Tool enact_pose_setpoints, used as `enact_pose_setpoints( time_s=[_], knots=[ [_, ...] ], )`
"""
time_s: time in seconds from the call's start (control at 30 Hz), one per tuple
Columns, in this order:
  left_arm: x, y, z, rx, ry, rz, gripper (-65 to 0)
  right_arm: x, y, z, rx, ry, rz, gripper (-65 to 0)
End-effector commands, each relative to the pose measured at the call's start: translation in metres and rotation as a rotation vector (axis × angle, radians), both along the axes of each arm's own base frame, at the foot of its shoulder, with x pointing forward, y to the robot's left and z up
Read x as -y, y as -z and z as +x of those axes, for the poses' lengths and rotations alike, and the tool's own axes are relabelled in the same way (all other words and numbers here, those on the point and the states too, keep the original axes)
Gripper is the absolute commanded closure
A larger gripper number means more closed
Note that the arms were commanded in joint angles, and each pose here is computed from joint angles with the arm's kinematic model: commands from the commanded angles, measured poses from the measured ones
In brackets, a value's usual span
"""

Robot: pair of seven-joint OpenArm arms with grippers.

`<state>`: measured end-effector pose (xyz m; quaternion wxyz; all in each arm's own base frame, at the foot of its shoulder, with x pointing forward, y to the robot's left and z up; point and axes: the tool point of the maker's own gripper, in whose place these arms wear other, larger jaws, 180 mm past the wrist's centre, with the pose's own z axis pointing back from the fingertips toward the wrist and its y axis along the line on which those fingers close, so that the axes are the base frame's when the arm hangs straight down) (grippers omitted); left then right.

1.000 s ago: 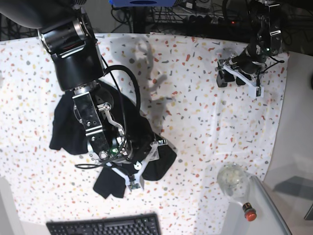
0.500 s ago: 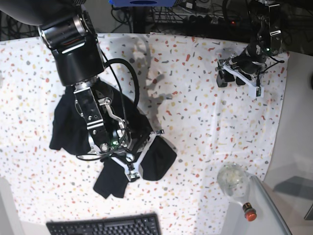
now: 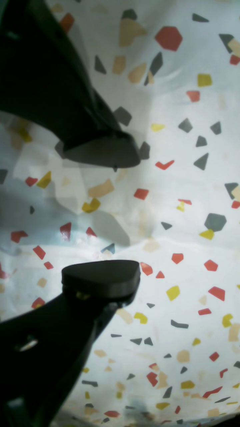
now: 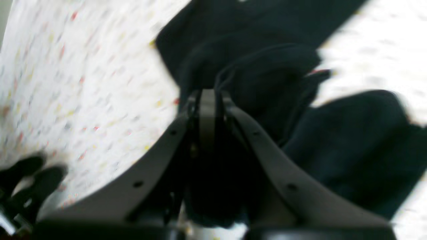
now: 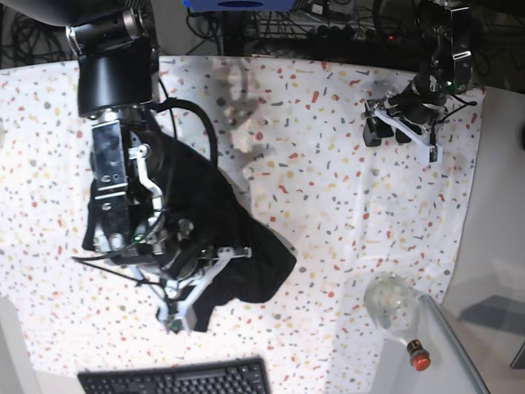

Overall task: Layout the t-shirt on the table in an organized manner, then fold the t-shirt properly
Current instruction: 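Lower the shirt onto the cloth with the right gripper and release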

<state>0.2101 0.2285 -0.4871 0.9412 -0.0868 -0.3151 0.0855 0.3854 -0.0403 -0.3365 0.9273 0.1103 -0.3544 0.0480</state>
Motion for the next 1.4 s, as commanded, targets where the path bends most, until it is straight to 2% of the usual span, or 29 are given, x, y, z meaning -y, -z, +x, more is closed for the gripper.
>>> enact_pose_setpoints(
  time_s=[0.0,0.13,0.37,0.47,0.57,0.63,0.87,1.0,1.07,1.23,1.37],
  knots=[
    [-0.003,0.007,-0.012,-0.062,0.008,0.015,-42.0,0.022,-0.019,0.014,0.068,0.047,-0.016,0.0],
    [-0.003,0.007,-0.012,-0.062,0.008,0.015,-42.0,0.102,-0.022,0.021,0.088,0.190,-0.086,0.0],
    [0.000,0.006,-0.009,-0.055,0.018,0.013,-42.0,0.224,-0.034,0.042,0.168,0.402,-0.187,0.0],
    [0.002,0.000,-0.002,-0.032,0.025,0.015,-42.0,0.270,-0.032,0.049,0.171,0.474,-0.222,0.0],
    [0.002,-0.006,0.002,-0.014,0.029,0.019,-42.0,0.291,-0.045,0.040,0.184,0.533,-0.214,0.0],
    [0.002,-0.007,0.002,-0.011,0.028,0.020,-42.0,0.285,-0.063,0.031,0.224,0.502,-0.229,0.0],
    [0.005,-0.012,0.014,0.014,0.032,0.016,-42.0,0.194,-0.071,-0.005,0.246,0.309,-0.180,0.0],
    [0.005,-0.013,0.019,0.019,0.029,0.013,-42.0,0.119,-0.092,-0.021,0.334,0.103,-0.184,0.0],
    [0.004,-0.015,0.021,0.026,0.032,0.017,-42.0,0.096,-0.101,-0.018,0.364,0.033,-0.186,0.0],
    [-0.001,-0.014,0.019,0.020,0.020,0.022,-42.0,0.098,-0.129,-0.001,0.441,0.038,-0.192,0.0],
    [-0.001,-0.013,0.018,0.017,0.029,0.026,-42.0,0.111,-0.139,0.010,0.462,0.037,-0.235,0.0]
  ],
)
